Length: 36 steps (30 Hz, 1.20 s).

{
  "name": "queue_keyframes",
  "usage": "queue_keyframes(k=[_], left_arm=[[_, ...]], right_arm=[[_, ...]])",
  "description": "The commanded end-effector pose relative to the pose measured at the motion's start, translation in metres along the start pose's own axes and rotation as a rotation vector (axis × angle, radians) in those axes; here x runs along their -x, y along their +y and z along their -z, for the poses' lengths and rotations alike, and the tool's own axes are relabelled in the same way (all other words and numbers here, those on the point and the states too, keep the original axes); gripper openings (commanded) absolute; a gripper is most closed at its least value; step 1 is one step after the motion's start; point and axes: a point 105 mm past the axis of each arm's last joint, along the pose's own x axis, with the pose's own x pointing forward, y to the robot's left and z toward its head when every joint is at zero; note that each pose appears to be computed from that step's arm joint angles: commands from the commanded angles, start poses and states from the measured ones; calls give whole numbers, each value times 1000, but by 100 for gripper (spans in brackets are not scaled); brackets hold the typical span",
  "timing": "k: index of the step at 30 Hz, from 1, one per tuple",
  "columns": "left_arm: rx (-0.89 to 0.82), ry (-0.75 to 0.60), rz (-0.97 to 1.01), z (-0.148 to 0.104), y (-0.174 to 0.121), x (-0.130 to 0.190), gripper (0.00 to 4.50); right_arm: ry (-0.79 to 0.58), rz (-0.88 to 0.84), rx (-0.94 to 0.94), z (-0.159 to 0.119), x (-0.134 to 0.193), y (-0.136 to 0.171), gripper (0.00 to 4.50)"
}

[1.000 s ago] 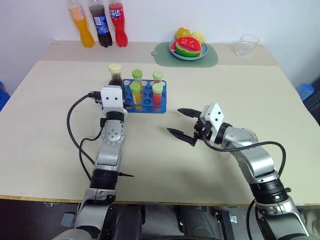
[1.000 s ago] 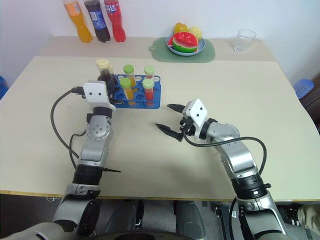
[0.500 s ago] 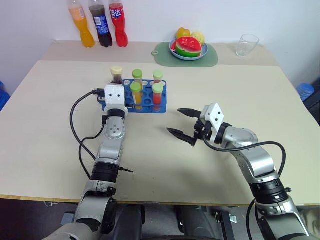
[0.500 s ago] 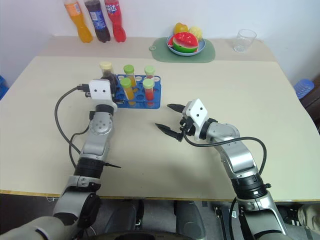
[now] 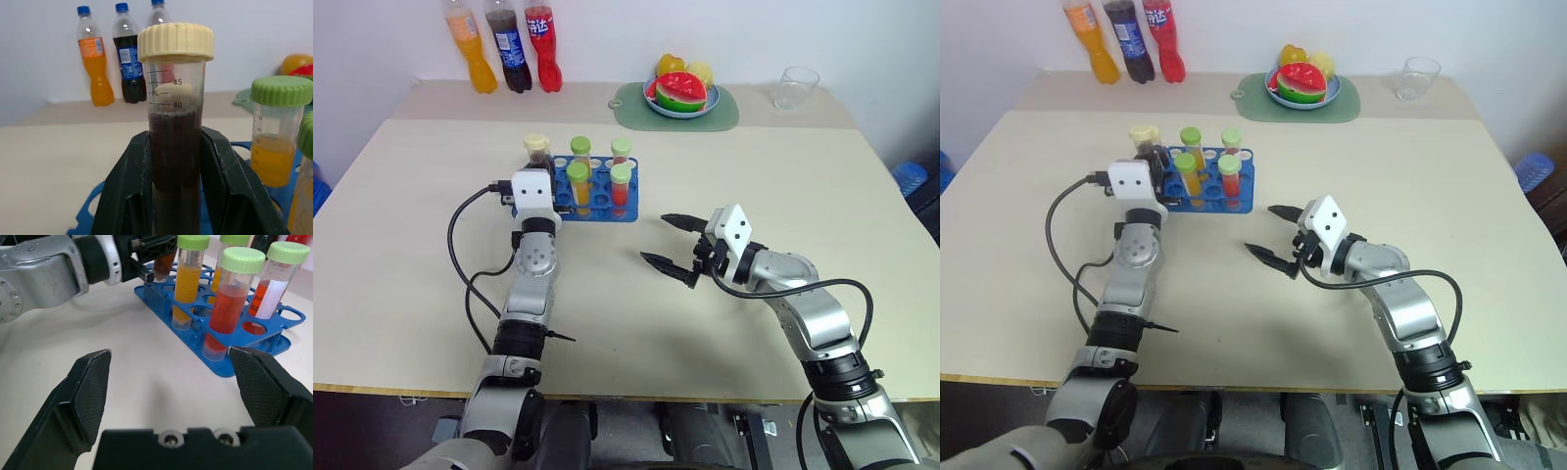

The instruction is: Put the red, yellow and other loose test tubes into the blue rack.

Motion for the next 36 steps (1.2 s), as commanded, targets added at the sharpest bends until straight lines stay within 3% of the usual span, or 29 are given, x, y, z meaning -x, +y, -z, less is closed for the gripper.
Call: queue_keyframes(k=[1, 4, 11, 14, 17, 19, 21, 25, 30, 36], left_arm=[[39, -57, -1, -9, 4, 4, 78], [49, -54, 3, -5, 4, 7, 78], [89, -93, 20, -14, 8, 10, 408], [102, -111, 40, -21, 10, 13, 408], [83, -128, 151, -46, 48, 29, 408], [56, -93, 255, -55, 55, 41, 408], [29, 7, 355, -53, 64, 52, 408], [-160, 295, 520, -34, 114, 91, 408], [-165, 428, 545, -28, 139, 111, 408], [-139, 439, 479, -32, 149, 112, 408]], right_arm=[[-32, -3, 38, -10, -1, -1, 425], [-32, -7, 39, -10, -2, -1, 425], [-32, -5, 47, -13, 2, -3, 425], [-34, 0, 49, -15, 5, -6, 425], [-29, 58, 32, -24, 28, -28, 425], [-3, 97, 20, -24, 46, -43, 425], [35, 139, 2, -20, 65, -58, 425], [146, 216, -24, -6, 108, -80, 425], [201, 251, -36, 4, 132, -89, 425], [218, 242, -23, 10, 132, -89, 425]])
